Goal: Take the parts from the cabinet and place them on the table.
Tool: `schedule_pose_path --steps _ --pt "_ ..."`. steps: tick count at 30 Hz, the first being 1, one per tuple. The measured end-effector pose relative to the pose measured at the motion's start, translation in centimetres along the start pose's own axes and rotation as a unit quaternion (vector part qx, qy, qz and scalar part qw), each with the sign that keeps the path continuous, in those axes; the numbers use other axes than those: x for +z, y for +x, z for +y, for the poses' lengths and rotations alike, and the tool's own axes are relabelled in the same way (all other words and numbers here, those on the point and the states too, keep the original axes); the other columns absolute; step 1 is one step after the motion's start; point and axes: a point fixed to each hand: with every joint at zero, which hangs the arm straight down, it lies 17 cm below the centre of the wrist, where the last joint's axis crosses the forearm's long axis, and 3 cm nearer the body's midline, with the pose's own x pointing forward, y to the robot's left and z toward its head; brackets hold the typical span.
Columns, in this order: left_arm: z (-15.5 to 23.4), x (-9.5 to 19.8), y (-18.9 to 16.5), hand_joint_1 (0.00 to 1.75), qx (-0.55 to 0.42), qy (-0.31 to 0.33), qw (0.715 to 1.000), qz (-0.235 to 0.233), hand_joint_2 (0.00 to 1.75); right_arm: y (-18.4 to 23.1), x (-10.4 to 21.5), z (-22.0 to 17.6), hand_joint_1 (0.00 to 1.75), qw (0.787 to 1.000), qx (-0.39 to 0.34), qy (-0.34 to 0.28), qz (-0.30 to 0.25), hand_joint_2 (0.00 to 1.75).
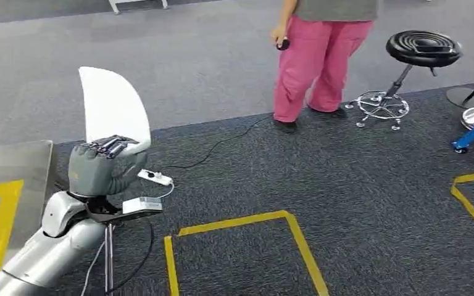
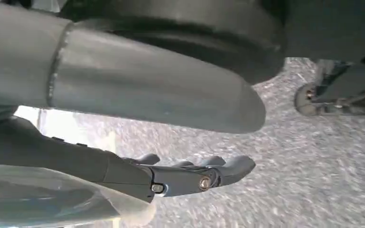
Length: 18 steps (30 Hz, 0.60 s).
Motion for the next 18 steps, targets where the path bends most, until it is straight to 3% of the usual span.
schedule_pose_path --steps 18 --pt "-0.15 0.11 0.23 1.75 0.008 -0.002 1.000 0.000 1.75 -0.03 0.03 0.17 0.00 1.000 0.000 0.001 0.000 0.00"
